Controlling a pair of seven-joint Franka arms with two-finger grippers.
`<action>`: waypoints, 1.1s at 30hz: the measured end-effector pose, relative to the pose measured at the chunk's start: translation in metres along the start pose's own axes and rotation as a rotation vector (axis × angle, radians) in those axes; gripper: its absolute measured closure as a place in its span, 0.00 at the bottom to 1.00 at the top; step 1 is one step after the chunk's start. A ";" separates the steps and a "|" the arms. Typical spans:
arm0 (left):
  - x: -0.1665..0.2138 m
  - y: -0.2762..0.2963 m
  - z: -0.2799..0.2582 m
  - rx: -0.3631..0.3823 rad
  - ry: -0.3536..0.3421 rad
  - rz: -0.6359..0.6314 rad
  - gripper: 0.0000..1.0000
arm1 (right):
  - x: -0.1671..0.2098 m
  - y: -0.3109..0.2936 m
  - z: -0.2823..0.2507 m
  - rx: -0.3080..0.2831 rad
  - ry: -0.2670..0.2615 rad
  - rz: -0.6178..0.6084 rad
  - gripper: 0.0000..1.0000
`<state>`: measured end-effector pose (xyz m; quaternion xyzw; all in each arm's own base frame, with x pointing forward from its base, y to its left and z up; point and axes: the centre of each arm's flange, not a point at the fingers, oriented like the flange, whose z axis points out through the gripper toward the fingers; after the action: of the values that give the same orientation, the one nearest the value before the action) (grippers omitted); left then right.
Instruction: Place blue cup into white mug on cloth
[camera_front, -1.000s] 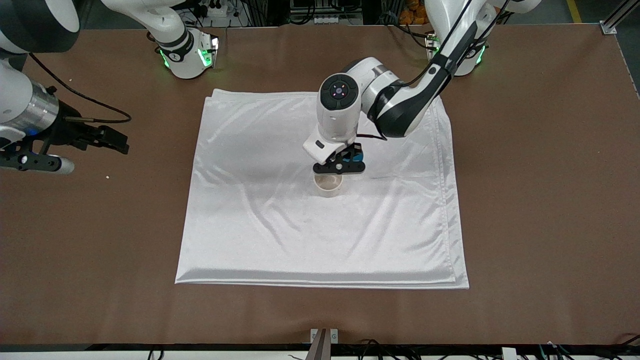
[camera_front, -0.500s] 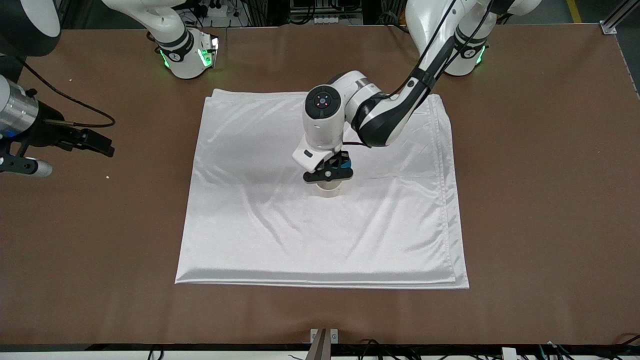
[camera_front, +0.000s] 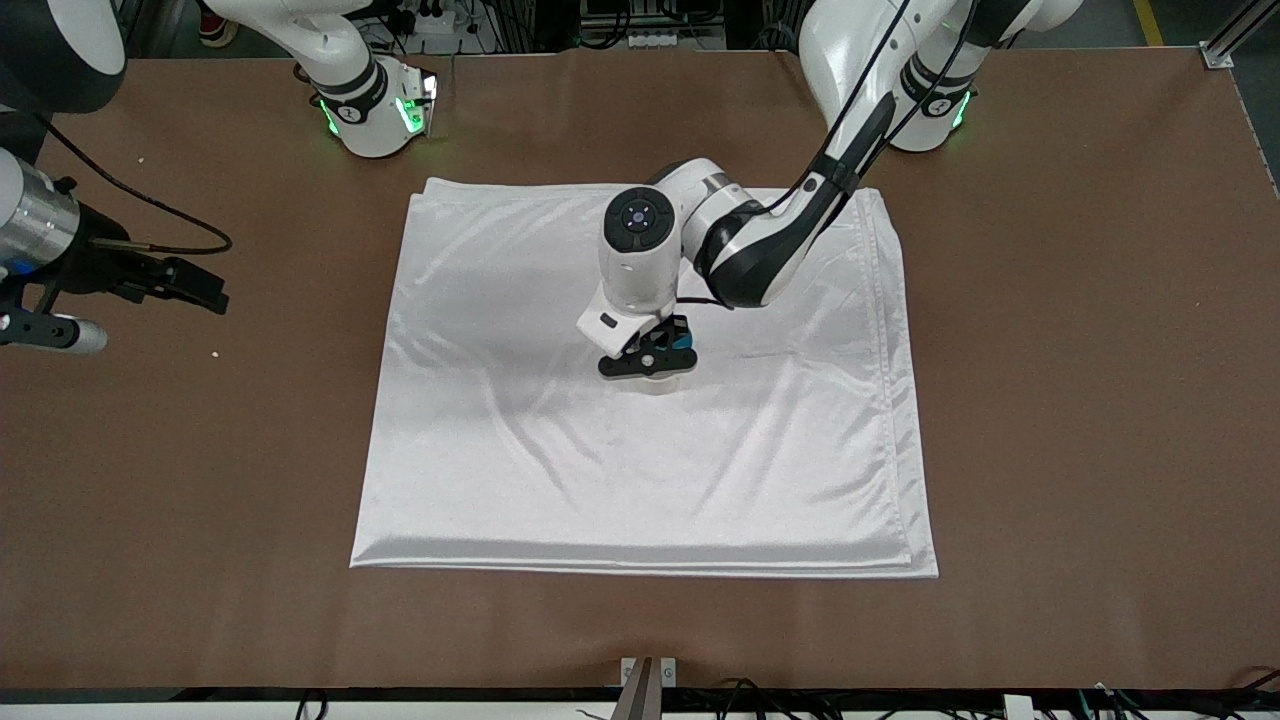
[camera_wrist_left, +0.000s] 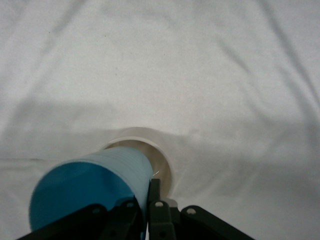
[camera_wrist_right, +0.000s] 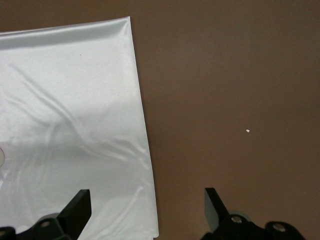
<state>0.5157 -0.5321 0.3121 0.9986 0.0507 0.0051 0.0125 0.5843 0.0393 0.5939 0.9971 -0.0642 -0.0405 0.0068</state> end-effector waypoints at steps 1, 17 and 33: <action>0.000 0.000 0.001 0.001 -0.001 0.000 0.96 | 0.000 0.000 0.000 -0.001 0.000 -0.008 0.00; 0.000 0.000 0.022 0.009 -0.013 -0.014 0.96 | 0.002 0.000 -0.002 -0.002 0.021 -0.034 0.00; 0.000 0.001 0.033 0.009 -0.018 -0.013 0.96 | 0.005 0.004 -0.008 0.003 0.059 -0.026 0.00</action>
<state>0.5159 -0.5343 0.2796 0.9983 0.0570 -0.0040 0.0084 0.5898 0.0351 0.6011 0.9986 -0.0509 -0.0111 0.0066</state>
